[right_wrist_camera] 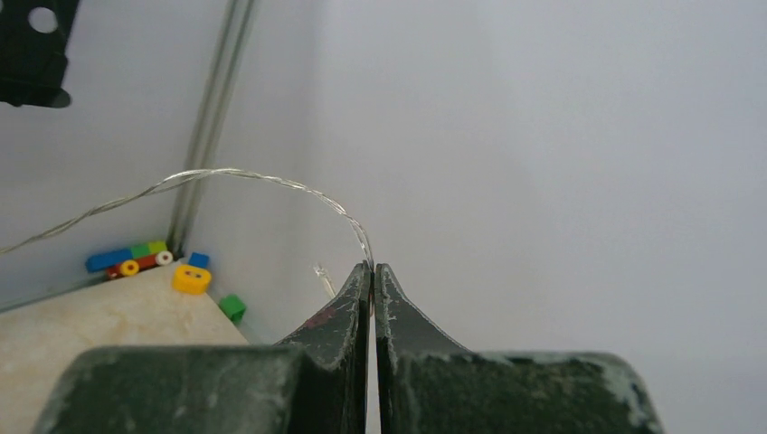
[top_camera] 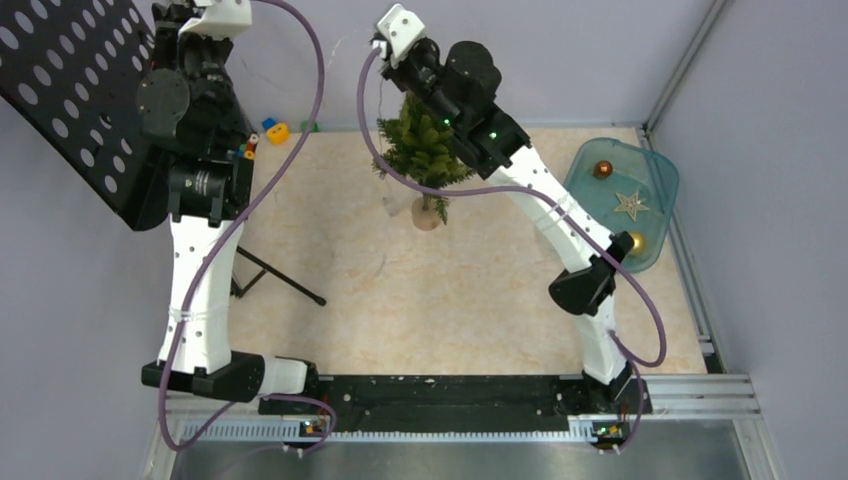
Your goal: Decorate the small christmas tree
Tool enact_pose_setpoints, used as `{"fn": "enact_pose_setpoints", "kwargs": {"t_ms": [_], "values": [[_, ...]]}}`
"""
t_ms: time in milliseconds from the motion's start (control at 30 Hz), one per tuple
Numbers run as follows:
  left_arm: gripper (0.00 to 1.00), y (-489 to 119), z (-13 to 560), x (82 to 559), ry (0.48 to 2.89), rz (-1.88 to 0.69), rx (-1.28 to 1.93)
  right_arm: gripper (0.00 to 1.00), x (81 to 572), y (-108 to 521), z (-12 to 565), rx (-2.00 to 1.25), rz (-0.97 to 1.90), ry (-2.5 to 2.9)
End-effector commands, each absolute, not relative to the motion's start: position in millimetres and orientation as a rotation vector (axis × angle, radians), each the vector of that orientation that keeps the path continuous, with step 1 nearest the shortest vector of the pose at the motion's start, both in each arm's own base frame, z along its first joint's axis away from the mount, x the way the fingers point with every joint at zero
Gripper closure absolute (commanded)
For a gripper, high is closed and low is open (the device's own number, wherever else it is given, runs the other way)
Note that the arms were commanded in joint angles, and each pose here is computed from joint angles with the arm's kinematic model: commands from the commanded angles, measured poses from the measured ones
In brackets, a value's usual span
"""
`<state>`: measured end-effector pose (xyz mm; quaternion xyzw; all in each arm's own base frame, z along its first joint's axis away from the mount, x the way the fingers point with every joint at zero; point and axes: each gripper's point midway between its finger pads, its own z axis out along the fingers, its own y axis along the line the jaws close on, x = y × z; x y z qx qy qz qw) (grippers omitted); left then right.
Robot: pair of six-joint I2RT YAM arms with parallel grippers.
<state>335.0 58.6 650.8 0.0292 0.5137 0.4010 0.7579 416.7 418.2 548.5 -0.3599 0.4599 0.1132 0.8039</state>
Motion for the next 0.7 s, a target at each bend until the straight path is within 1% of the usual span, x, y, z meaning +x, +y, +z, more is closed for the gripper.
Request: {"fn": "enact_pose_setpoints", "kwargs": {"t_ms": [0,200,367,433,600,667], "values": [[1.00,65,661,331,1.057,0.926,0.020,1.00,423,385,591,-0.641,0.248,0.907],[1.00,62,637,355,1.111,0.936,0.047,1.00,431,375,581,-0.653,0.224,0.952],[1.00,56,621,365,1.156,0.890,0.081,1.00,451,367,567,-0.633,0.238,1.004],[1.00,49,610,370,1.185,0.843,0.115,1.00,461,359,562,-0.609,0.284,1.029],[1.00,32,578,378,1.294,0.702,0.179,1.00,490,341,541,-0.552,0.520,1.128],[1.00,30,570,380,1.315,0.684,0.192,1.00,498,336,531,-0.544,0.538,1.164]]}}
